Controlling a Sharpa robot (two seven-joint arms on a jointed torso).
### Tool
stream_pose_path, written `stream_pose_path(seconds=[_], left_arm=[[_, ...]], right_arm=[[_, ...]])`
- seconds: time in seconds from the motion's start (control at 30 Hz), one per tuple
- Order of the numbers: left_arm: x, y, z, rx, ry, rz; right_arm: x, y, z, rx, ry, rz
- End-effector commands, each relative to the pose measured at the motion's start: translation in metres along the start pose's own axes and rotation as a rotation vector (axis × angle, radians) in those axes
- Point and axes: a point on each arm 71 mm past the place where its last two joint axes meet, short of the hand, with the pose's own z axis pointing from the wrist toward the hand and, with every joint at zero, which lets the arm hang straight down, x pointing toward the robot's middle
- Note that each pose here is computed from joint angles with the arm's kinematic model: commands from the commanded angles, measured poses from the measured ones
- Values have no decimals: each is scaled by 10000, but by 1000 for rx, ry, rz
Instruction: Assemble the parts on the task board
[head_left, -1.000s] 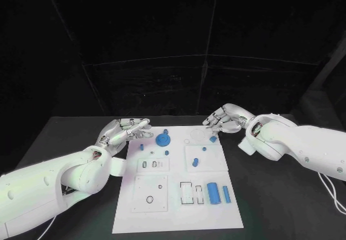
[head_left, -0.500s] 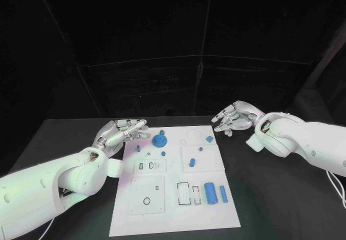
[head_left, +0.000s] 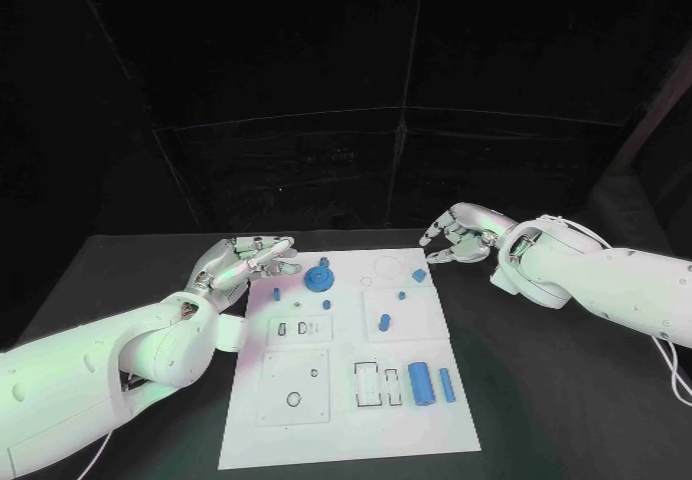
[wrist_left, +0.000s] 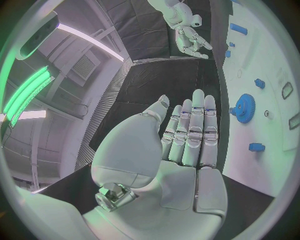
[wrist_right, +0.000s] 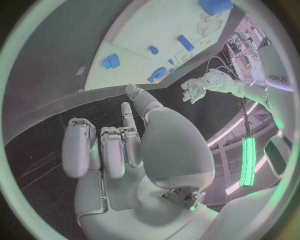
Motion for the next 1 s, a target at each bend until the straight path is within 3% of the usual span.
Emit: stream_pose_path(seconds=[0.03, 0.47, 0.77, 1.0], left_arm=[[18, -9, 9, 16, 21, -1], [24, 17, 24, 13, 22, -2], [24, 21, 25, 12, 22, -2], [21, 22, 24, 11, 21, -2]], right_arm=[[16, 39, 25, -27, 8, -203], [187, 155, 93, -46, 117, -383], [268, 161, 128, -32, 159, -422], [344, 144, 146, -13, 221, -431]])
